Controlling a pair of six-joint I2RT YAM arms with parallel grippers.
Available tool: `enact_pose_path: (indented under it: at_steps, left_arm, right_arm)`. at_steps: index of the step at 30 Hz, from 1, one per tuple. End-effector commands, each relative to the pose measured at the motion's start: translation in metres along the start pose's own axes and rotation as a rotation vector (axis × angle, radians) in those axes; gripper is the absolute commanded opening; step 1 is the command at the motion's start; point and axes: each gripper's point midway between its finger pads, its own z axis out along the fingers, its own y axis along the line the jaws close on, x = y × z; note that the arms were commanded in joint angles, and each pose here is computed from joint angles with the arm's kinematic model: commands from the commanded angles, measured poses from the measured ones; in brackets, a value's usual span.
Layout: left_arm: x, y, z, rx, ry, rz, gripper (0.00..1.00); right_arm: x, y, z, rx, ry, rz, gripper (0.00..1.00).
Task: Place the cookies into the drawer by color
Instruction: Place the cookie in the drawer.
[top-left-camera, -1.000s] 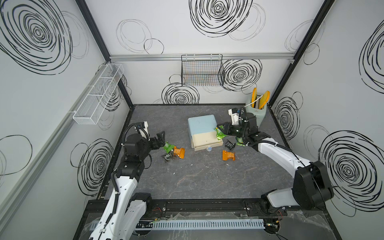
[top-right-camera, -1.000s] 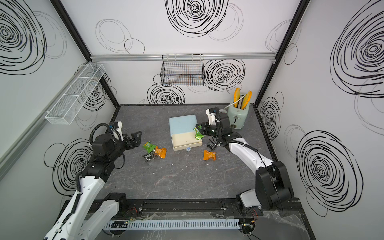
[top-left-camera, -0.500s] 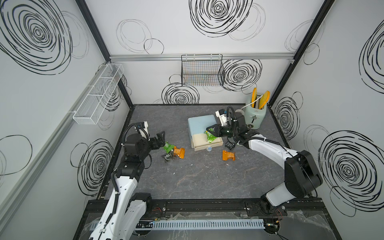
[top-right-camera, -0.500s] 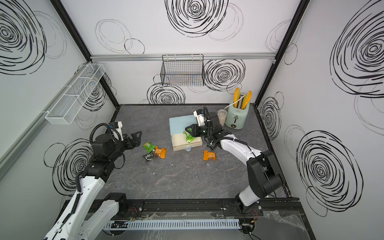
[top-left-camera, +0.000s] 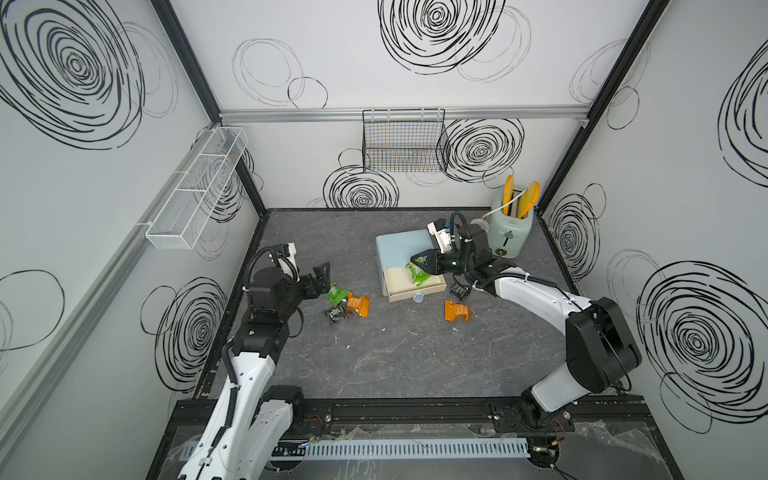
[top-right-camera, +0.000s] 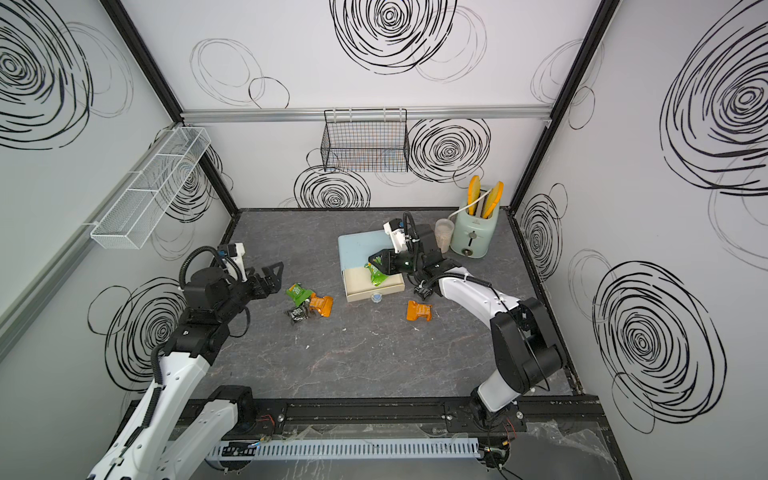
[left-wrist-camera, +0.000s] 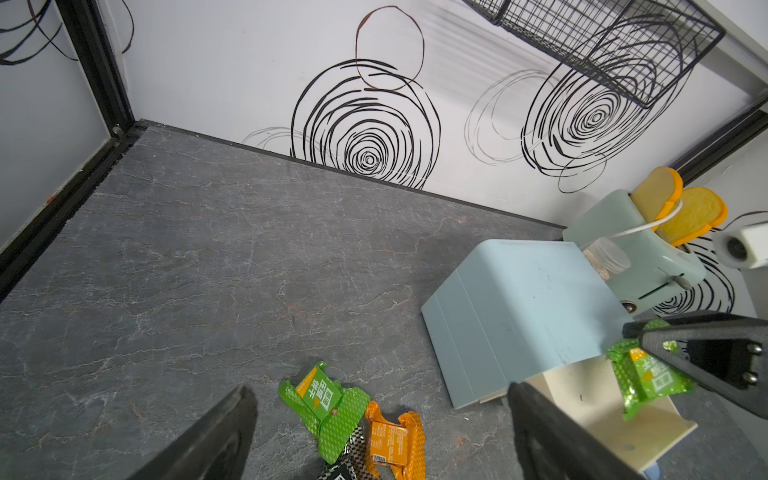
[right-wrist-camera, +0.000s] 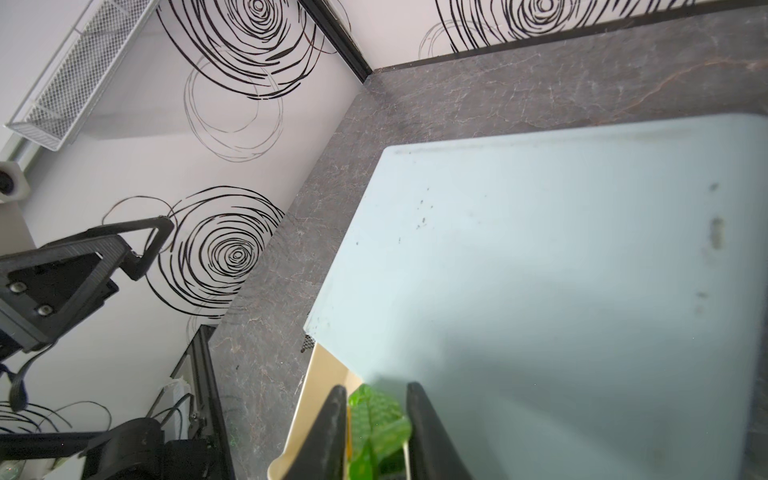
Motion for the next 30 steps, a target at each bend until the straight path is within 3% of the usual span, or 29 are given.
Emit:
enact_pose_path:
  at_steps: [1, 2, 10, 13, 17, 30]
  left_arm:
    - [-0.004, 0.001, -0.001, 0.003, -0.026, -0.011, 0.98]
    - [-0.004, 0.001, -0.001, 0.002, -0.026, -0.01, 0.98]
    - [-0.004, 0.001, -0.001, 0.003, -0.023, -0.011, 0.98]
    - [-0.003, 0.001, 0.0, 0.006, -0.022, -0.013, 0.98]
    - [0.003, 0.006, 0.003, -0.027, -0.005, -0.035, 0.98]
    - [0.067, 0.053, 0.035, -0.307, 0.115, -0.394, 0.98]
  right_arm:
    - [0.0, 0.009, -0.001, -0.019, 0.013, -0.029, 0.43]
    - [0.0, 0.009, -0.001, -0.015, 0.012, -0.03, 0.48]
    - [-0.01, 0.012, -0.008, 0.007, -0.021, -0.056, 0.61]
    - [-0.021, 0.016, -0.019, 0.04, -0.067, -0.082, 0.7]
    - [-0.038, 0.013, -0.044, 0.136, -0.163, -0.116, 0.74]
    - [-0.042, -0.039, -0.139, 0.362, -0.351, -0.062, 0.74]
